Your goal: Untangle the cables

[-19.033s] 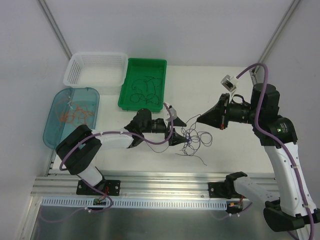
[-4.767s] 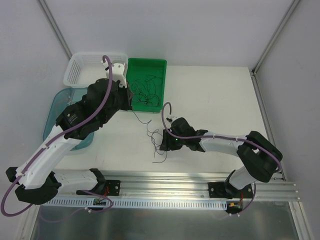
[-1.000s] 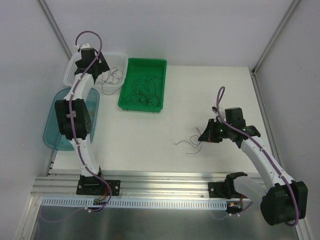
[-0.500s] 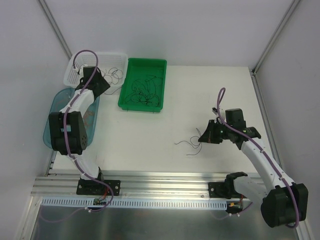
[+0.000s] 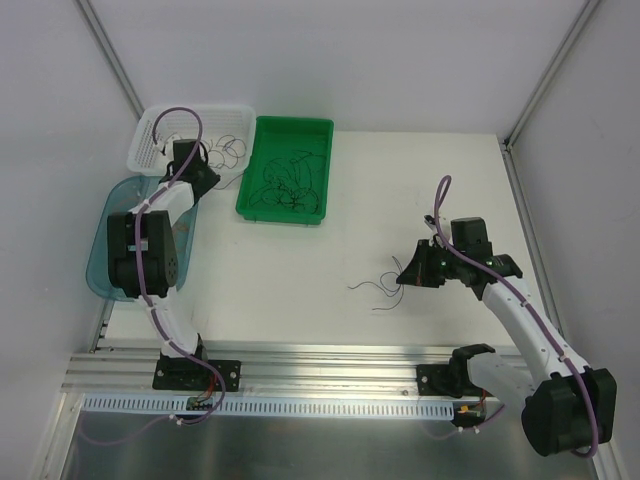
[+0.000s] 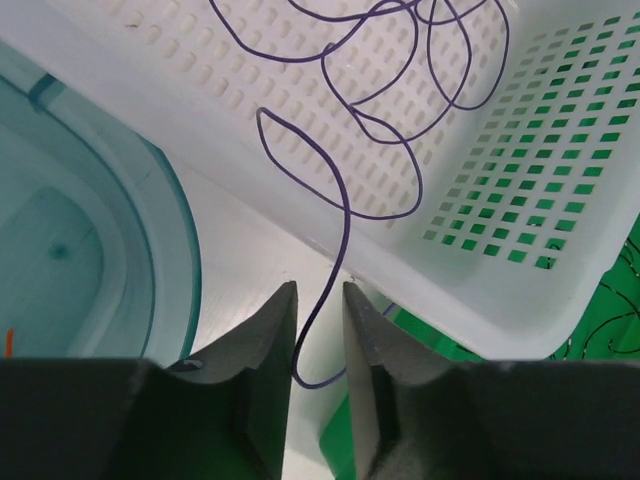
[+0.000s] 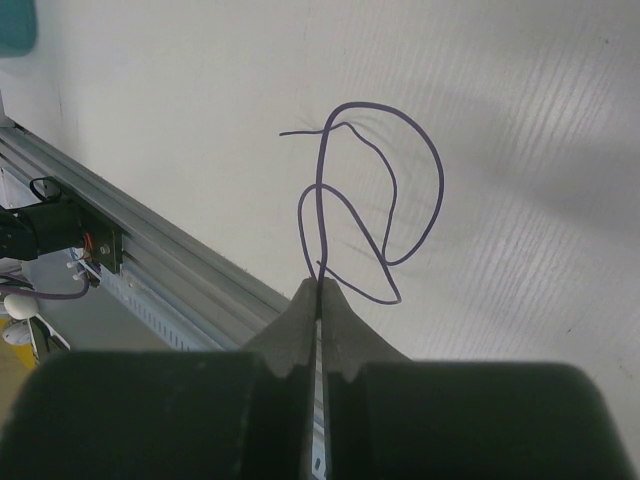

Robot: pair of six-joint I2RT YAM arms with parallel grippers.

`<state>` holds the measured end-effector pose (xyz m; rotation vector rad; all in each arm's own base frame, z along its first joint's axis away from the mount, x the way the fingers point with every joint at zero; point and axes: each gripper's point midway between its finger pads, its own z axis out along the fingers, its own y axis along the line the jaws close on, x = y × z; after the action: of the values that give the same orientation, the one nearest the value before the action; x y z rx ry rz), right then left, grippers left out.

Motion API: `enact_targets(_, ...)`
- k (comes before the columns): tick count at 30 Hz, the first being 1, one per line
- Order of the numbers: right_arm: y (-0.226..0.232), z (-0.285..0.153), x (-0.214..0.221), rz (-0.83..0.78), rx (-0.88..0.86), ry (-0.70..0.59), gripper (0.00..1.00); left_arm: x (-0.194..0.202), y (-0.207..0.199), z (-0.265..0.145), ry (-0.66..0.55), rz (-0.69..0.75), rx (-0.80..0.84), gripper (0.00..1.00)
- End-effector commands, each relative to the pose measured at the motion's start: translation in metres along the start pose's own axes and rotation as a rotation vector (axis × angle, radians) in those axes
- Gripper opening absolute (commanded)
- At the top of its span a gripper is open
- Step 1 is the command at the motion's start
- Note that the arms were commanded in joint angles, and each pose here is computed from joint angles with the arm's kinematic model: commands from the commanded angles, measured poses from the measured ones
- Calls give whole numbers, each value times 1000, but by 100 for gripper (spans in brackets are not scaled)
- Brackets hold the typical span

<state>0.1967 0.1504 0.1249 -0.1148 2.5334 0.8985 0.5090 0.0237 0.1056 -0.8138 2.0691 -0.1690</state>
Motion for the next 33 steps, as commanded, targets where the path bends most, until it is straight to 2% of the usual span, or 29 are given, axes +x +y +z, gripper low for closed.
enact_targets(1,8,-5,-2,-30,-26,-16,1,3,-8,4,-4,-25,41,24)
enact_targets(2,7,-5,-2,-29,-25,-17,1,-1,-9,0,-14,-30,47,11)
enact_targets(5,8,-6,-4,-32,-23,-21,1,-7,-12,-16,-36,1,65,0)
enact_targets(11,8,-6,-3,-33,-26,-16,1,-37,-34,-65,-75,77,154,0)
enact_targets(15,9,-6,-5,-33,-27,-18,1,-76,-56,-83,-130,109,191,0)
enact_targets(16,10,-6,-5,-32,-29,-19,2,-97,-68,-89,-174,107,215,0)
enact_targets(17,10,-7,-6,-32,-31,-20,1,-102,-69,-83,-179,111,208,0)
enact_targets(18,11,-8,-6,-32,-33,-23,1,-125,-76,-87,-222,104,216,0)
enact_targets(21,12,-10,-6,-35,-30,-29,1,-142,-79,-67,-232,87,203,0)
enact_targets(22,13,-12,-5,-35,-29,-30,1,-160,-84,-68,-272,80,205,9)
enact_targets(23,13,-12,-5,-34,-28,-31,1,-158,-81,-50,-259,83,186,20)
enact_targets(25,14,-14,-5,-37,-29,-30,1,-170,-85,-44,-279,79,190,39)
enact_targets(26,16,-16,-7,-43,-34,-36,1,-166,-84,-35,-264,81,186,60)
enact_targets(29,21,-20,-13,-60,-44,-52,1,-159,-93,-46,-234,106,246,87)
enact_targets(30,23,-21,-14,-69,-47,-55,1,-145,-87,-45,-205,111,240,91)
enact_targets(32,29,-23,-19,-83,-58,-64,1,-131,-106,-73,-172,152,335,99)
enact_targets(33,32,-23,-20,-94,-67,-62,1,-107,-103,-75,-125,192,344,99)
